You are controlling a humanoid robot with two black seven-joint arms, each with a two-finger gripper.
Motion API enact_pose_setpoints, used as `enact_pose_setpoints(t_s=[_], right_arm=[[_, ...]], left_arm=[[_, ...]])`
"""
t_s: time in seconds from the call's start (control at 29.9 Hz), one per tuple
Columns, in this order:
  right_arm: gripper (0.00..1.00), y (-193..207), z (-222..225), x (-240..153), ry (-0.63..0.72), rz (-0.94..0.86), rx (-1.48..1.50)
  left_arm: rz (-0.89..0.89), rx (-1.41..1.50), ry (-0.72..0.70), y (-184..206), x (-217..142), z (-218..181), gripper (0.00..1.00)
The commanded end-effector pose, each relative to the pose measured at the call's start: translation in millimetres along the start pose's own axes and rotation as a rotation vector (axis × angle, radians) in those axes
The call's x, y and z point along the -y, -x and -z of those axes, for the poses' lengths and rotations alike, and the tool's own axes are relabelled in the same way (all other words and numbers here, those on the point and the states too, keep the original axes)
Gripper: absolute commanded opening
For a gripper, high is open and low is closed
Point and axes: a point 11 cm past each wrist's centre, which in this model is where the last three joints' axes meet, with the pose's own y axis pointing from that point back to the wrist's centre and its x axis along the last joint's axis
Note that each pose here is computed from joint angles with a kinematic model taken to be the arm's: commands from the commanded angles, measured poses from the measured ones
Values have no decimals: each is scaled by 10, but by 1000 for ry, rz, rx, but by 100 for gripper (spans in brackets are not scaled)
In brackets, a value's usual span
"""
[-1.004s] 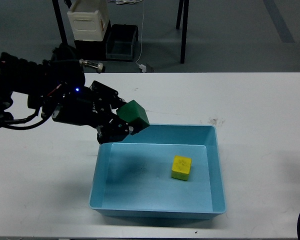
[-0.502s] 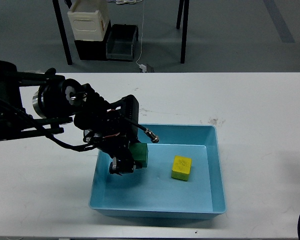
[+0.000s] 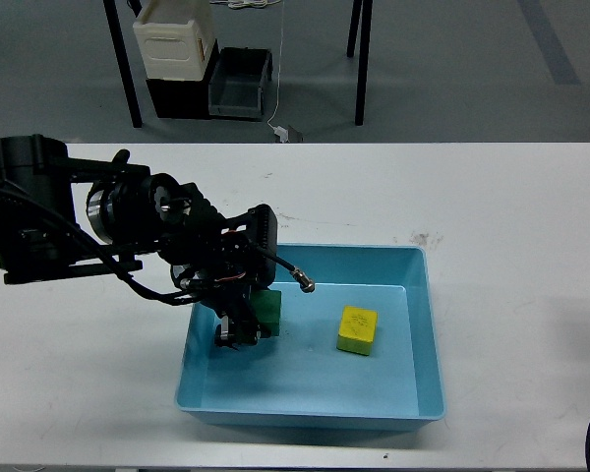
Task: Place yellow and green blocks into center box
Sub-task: 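Lower the green cube into the bin beside the yellow cube, then open the left gripper and raise it from the bin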
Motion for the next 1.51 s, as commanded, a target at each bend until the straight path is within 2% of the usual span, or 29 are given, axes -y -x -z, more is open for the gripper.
enact_pose_setpoints(t_s=[0.0,0.07,0.27,0.43,0.47,0.5,0.54,0.57,0.6,0.7,0.74,0.77,0.84,0.87,1.17,1.27,1.37,1.47], right_arm=[[98,3,4,1,-1,1,0],[98,9,13,3,-4,2,0],[98,3,4,1,-1,1,0],[98,-4,-5,-13,3,-1,-1],[98,-4,-5,-13,3,-1,-1],[98,-4,-5,-13,3,-1,-1],[98,-4,-5,-13,3,-1,-1],[98,-4,-5,-13,3,-1,-1],[98,-6,-8,-17,4,-2,-1],[98,-9,-11,-22,5,-3,-1],[98,-9,-11,-22,5,-3,-1],[98,-9,-11,-22,5,-3,-1],[98,-9,-11,-22,5,-3,-1],[98,-9,-11,-22,5,-3,-1],[98,1,-11,-26,5,-1,1],[98,0,-9,-25,5,1,0],[100,18,-14,-25,8,7,2],[100,90,-9,-5,4,34,11]], left_arm=[[-13,3,4,-56,10,-10,52],[-17,10,9,-94,23,-25,63],[-20,-6,22,-62,58,-54,81],[-25,-38,25,-40,83,-28,82],[-23,-36,25,-40,88,-31,77],[-20,-32,22,-37,86,-27,67],[-16,-26,19,-29,88,-25,51],[-15,-26,17,-31,83,-17,41],[-16,-26,16,-35,79,-14,34],[-18,-25,17,-44,80,-15,30],[-20,-27,18,-45,82,-18,31],[-23,-29,23,-59,90,-28,36],[-28,-21,33,-108,117,-56,60],[-31,-20,37,-125,127,-68,68],[-28,-41,27,-81,148,-19,74],[-60,-57,20,-149,97,17,85],[-226,-172,49,-451,-111,87,98],[-477,-368,140,-803,-455,169,99]])
